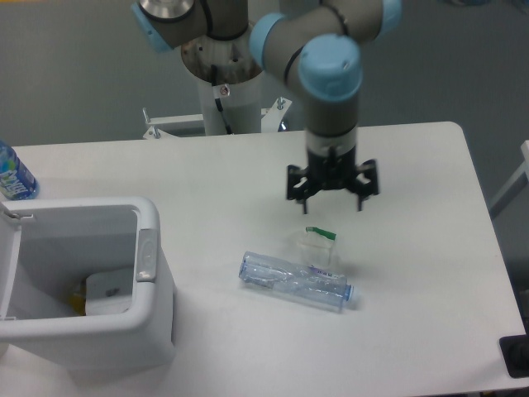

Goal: Place the trash in the trash can
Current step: 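Lower the open gripper over the clear plastic bag with green strip, then close the gripper on the plastic bag and lift it, then carry the bag over the white bin and open the gripper, then move the gripper back and lower it onto the water bottle's cap end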

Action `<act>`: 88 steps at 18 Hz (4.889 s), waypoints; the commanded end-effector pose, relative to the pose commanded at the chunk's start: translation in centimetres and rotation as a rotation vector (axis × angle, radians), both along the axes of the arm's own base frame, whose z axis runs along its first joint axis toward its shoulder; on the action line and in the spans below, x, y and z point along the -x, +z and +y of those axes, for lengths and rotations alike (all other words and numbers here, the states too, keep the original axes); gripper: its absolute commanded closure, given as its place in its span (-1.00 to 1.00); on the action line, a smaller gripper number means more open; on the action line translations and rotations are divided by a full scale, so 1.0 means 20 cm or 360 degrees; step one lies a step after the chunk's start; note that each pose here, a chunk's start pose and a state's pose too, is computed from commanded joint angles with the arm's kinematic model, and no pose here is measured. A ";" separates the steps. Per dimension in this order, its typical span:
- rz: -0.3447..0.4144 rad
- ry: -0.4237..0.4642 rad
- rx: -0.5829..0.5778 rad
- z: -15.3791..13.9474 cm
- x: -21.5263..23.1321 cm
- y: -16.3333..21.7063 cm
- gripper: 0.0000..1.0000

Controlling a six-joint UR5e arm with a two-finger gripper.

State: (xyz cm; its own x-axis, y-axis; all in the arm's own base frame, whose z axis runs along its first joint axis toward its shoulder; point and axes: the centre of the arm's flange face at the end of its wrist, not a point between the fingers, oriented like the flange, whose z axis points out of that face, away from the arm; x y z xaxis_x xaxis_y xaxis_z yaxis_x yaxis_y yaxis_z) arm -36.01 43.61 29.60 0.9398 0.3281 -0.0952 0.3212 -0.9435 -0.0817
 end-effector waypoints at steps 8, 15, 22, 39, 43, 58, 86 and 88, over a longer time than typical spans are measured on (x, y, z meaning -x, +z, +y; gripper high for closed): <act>-0.0048 -0.0081 0.0149 0.09 -0.05 -0.35 -1.00; 0.0001 -0.0075 0.0188 0.11 0.01 -0.42 -0.52; 0.0030 -0.0060 0.0208 0.08 0.04 -0.39 0.96; 0.0027 0.0086 -0.0761 0.10 0.08 0.84 1.00; -0.0113 0.0381 -0.1018 0.23 -0.01 1.12 1.00; -0.0291 -0.0026 -0.1144 0.68 -1.00 1.28 0.38; -0.0160 0.1209 -0.0521 0.19 0.26 0.20 -1.00; -0.0194 0.1279 -0.0481 0.18 0.33 0.09 -1.00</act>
